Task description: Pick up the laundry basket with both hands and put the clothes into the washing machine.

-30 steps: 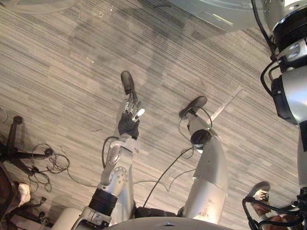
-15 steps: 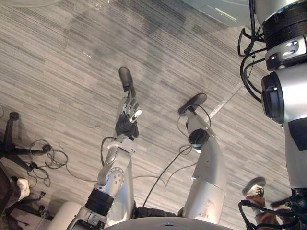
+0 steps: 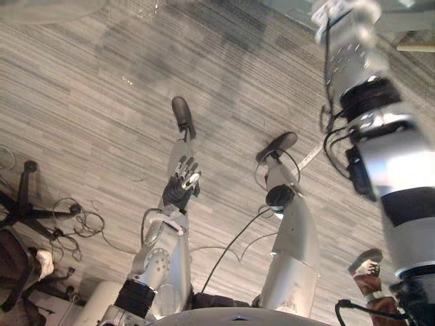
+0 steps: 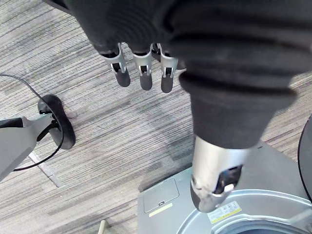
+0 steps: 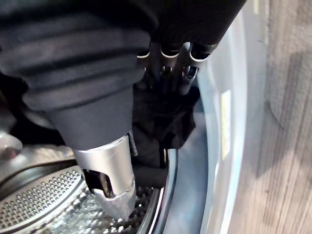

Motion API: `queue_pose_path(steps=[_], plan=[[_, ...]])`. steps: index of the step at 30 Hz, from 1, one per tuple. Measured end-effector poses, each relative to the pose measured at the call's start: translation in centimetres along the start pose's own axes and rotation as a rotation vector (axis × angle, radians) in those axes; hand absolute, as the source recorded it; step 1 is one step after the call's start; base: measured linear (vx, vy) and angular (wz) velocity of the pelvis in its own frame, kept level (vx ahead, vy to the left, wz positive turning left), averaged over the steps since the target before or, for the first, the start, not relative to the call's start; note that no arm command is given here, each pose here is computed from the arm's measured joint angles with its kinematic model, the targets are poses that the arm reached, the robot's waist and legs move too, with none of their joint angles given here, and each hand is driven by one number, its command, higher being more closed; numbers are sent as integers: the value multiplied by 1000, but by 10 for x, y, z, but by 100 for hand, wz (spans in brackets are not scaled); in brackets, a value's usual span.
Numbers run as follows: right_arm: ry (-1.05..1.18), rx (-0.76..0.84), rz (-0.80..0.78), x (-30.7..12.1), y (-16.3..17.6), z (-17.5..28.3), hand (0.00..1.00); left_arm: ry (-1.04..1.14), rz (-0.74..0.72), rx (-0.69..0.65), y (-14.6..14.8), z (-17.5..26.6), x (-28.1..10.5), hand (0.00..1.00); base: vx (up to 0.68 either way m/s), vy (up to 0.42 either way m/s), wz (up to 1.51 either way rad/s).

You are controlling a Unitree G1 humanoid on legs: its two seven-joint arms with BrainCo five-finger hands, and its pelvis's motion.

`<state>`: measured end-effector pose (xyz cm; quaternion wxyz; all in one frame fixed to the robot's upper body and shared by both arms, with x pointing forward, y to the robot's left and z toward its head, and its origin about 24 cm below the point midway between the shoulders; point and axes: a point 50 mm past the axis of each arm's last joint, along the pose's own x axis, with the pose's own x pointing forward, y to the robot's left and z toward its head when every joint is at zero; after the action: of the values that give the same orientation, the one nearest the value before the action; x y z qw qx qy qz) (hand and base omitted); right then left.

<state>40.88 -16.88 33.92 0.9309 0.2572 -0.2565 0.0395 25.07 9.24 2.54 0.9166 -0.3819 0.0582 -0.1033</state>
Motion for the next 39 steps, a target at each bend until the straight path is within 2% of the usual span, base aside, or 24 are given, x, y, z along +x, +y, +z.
queue_pose_path(steps=[5, 11, 14, 16, 17, 18, 21, 24, 25, 29, 31, 35, 37, 39], plan=[[140, 59, 54, -33, -16, -61, 0, -12, -10, 5, 4, 3, 0, 0, 18, -45, -12], [413, 49, 55, -108, -54, -147, 0, -17, -31, 32, 12, 8, -1, 0, 17, -67, -8], [532, 145, -38, -165, -82, -184, 0, -40, -20, 52, 18, 15, -2, 0, -38, -91, -6], [580, 172, -84, -187, -90, -196, 0, -53, -7, 53, 22, 18, -3, 0, -57, -101, -1], [644, 182, -157, -217, -103, -210, 0, -77, 34, 61, 31, 24, -8, 0, -56, -104, -1], [654, 185, -170, -223, -104, -213, 0, -82, 42, 65, 33, 25, -8, 0, -60, -120, -1], [755, 139, -311, -276, -132, -226, 0, -109, 91, 140, 44, 34, -15, 0, -46, -82, 0], [892, 58, -446, -335, -157, -232, 0, -144, 206, 225, 67, 47, -29, 0, -38, -33, -11], [941, 23, -465, -354, -160, -235, 0, -150, 292, 257, 83, 51, -39, 0, 19, 13, -20], [1110, -136, -448, -393, -159, -242, 0, -51, 529, 345, 130, 39, -66, 0, 60, 52, 3], [1187, -236, -407, -412, -158, -243, 0, 78, 665, 356, 152, 14, -87, 0, 95, 21, 31], [1282, -239, -364, -432, -136, -257, 0, 225, 884, 342, 174, -17, -122, 0, 101, -70, 25], [1295, -262, -366, -433, -137, -257, 0, 291, 936, 290, 173, -40, -130, 0, 67, -37, -46], [1327, -293, -391, -438, -146, -255, 0, 324, 933, 269, 167, -52, -122, 0, -16, -21, -5]])
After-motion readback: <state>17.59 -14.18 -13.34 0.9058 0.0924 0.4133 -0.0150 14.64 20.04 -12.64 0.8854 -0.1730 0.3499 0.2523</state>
